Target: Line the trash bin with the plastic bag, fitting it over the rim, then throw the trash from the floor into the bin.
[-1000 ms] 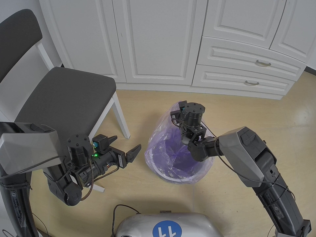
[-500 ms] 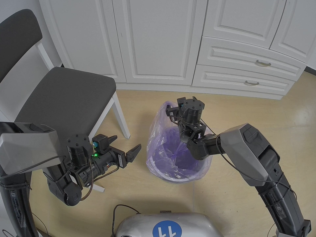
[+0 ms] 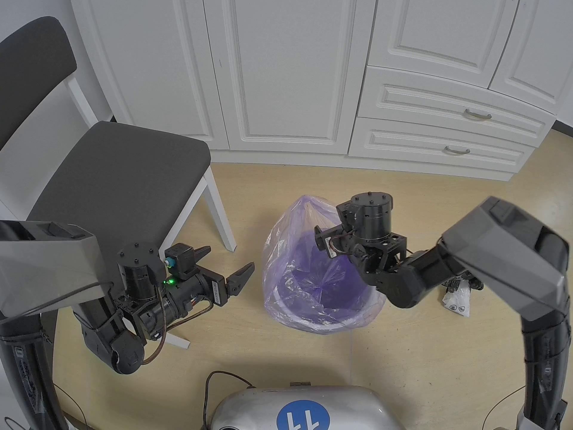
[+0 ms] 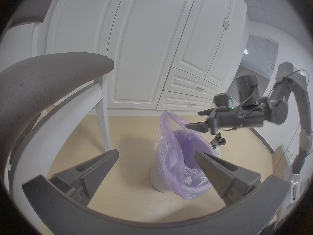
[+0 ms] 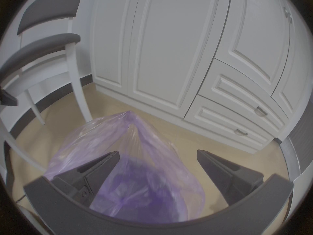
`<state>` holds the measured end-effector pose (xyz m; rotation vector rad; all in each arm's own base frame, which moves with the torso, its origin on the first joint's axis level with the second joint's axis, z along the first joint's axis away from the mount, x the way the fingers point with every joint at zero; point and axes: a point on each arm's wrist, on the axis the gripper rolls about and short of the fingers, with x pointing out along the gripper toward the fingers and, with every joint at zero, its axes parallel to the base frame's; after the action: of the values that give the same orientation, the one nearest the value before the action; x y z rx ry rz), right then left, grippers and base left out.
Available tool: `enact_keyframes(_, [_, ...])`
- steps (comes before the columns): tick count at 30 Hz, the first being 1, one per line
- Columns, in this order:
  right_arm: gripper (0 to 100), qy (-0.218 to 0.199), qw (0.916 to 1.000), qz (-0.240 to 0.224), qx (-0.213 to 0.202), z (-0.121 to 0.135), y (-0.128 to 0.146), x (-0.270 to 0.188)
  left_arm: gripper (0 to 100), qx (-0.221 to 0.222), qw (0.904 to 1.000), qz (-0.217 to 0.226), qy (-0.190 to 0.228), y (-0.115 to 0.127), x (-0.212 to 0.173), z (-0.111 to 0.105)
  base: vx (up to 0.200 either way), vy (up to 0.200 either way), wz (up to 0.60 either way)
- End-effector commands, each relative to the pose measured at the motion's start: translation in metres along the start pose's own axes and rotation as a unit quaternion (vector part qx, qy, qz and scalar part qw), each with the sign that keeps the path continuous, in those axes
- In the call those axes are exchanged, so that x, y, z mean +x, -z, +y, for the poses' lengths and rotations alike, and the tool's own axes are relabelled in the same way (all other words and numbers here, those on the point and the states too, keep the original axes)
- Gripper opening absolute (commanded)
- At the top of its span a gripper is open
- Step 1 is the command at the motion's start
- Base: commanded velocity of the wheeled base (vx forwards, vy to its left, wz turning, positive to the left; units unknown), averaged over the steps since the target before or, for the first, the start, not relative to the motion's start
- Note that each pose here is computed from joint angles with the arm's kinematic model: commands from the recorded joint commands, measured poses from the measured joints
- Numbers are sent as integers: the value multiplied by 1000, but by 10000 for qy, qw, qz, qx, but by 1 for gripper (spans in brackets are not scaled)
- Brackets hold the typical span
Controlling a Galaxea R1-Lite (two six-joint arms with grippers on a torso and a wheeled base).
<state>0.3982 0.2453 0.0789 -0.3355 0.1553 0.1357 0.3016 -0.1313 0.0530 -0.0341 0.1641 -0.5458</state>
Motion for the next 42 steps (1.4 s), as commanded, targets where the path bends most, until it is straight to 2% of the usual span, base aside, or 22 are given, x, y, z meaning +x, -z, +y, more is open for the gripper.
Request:
enact_keyframes(1, [100,-429,9966,224,674,-37,-52,-83,100,27,10000,-59,9,-16,-12,-3,0,0,0])
enact_keyframes(4, [100,-668,9925,461,910,-42,-61,-96,100,26,10000,-51,9,-17,-12,-3,0,0,0])
enact_keyframes(8, [100,-1145,9829,726,1244,-45,-71,-115,100,30,10000,-66,17,-18,-11,-3,0,0,0])
enact_keyframes(11, [100,-1261,9789,816,1383,-46,-75,-121,100,18,10000,-43,16,-20,-12,-3,0,0,0])
enact_keyframes(16, [100,-1254,9748,889,1615,-44,-74,-121,100,-14,10000,70,-6,-30,-13,-4,0,0,0])
enact_keyframes(18, [100,-1225,9691,950,1919,-44,-73,-122,100,-84,9997,185,-129,-39,-14,-7,0,0,0])
enact_keyframes(21, [100,-1164,9644,1018,2147,-47,-70,-120,100,-217,9993,232,-214,-45,-12,-12,0,0,0])
enact_keyframes(23, [100,-1075,9608,1171,2270,-47,-61,-112,100,-387,9985,330,-222,-47,-12,-19,0,0,0])
enact_keyframes(27, [100,-1041,9563,1470,2305,-52,-39,-91,100,-404,9977,515,-150,-48,-15,-26,0,0,0])
enact_keyframes(30, [100,-1006,9547,1631,2275,-52,-27,-82,100,-392,9973,618,-55,-45,-14,-31,0,0,0])
enact_keyframes(34, [100,-895,9541,1821,2203,-50,-10,-66,100,-345,9958,836,163,-31,4,-46,0,0,0])
enact_keyframes(39, [100,-707,9527,1937,2232,-57,3,-48,100,-266,9927,1123,336,-2,48,-60,0,0,0])
enact_keyframes(42, [100,-631,9525,1964,2241,-61,7,-42,100,-227,9897,1375,328,8,71,-67,0,0,0])
